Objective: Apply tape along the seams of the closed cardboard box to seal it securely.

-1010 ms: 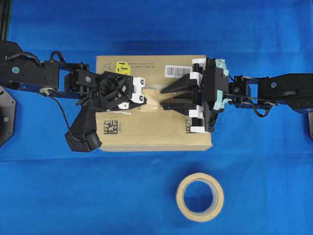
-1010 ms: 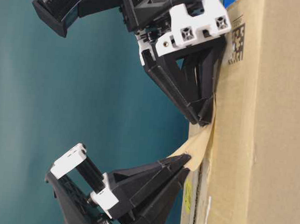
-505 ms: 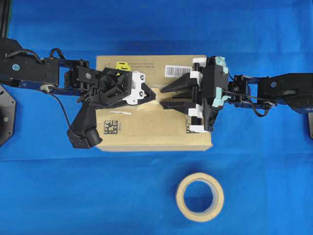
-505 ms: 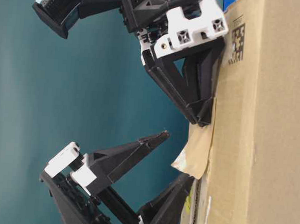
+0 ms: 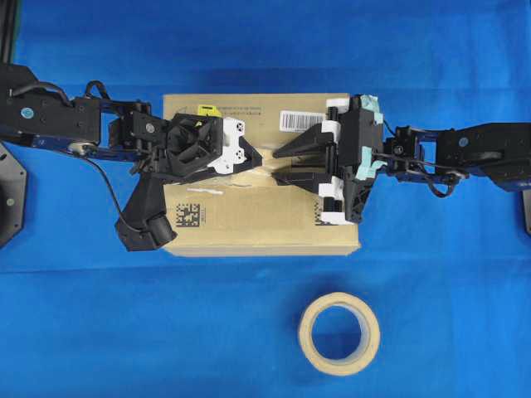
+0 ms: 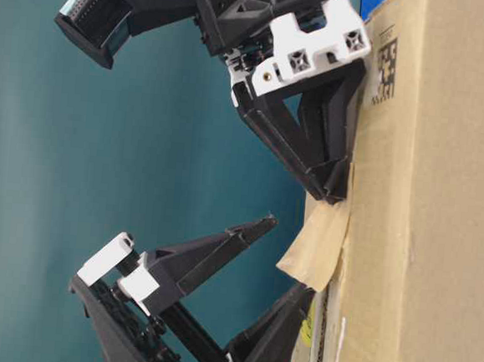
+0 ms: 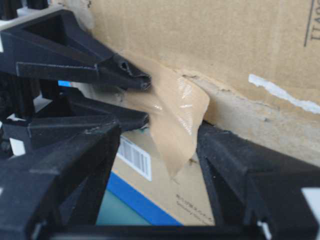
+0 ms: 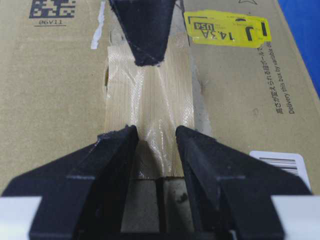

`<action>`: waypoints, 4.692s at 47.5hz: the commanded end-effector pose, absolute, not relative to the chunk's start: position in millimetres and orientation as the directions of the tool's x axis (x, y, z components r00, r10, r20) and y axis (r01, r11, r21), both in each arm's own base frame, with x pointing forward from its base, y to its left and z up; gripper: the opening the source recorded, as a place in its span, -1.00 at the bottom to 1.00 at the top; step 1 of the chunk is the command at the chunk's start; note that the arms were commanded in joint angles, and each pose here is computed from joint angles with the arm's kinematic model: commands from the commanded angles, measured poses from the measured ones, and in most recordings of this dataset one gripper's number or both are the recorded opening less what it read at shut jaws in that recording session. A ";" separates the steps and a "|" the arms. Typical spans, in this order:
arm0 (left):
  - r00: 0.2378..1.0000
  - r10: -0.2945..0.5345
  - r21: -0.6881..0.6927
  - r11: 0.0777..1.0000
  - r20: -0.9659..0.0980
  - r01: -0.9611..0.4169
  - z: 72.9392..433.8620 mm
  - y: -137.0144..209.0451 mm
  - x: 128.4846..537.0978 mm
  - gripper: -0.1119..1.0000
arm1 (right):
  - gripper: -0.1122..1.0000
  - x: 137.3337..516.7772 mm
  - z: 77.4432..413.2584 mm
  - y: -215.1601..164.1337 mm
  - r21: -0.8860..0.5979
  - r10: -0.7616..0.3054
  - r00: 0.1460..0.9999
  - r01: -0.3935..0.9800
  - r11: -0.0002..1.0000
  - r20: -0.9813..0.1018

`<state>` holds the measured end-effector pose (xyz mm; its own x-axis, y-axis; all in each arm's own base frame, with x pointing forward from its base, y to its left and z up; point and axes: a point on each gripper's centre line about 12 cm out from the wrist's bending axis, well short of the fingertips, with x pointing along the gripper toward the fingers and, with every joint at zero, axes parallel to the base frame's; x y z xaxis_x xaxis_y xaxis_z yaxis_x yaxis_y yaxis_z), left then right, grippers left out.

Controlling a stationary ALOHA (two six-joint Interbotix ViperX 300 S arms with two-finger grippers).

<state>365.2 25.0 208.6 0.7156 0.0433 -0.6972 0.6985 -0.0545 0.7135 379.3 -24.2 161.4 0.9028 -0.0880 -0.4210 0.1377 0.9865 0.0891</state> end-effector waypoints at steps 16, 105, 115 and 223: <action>0.737 0.048 0.737 -0.029 -0.674 0.675 222.0 26.9 362.2 0.26 | 0.04 378.0 160.9 -24.2 0.090 -0.084 0.887 0.139 0.986 -0.454; 0.963 0.046 0.293 0.955 -0.265 0.035 239.7 15.0 385.3 -0.80 | -0.81 403.7 235.0 -42.4 0.013 -0.113 0.966 0.120 0.993 -0.233; 0.949 0.065 0.256 0.966 -0.308 0.017 217.7 22.9 388.2 -0.80 | -0.81 414.6 218.0 -43.8 0.023 -0.115 0.960 0.125 0.992 -0.257; 0.936 0.007 0.134 0.990 -0.353 0.043 180.7 -1.9 363.9 -0.80 | -0.81 426.8 189.2 -28.7 0.067 -0.120 0.941 0.148 0.987 -0.315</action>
<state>364.8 -3.8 178.9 0.9329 0.0013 -0.3601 0.0520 0.9890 0.1383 420.5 -32.6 179.2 0.9288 -0.1267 -0.3482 0.1576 0.9856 0.0618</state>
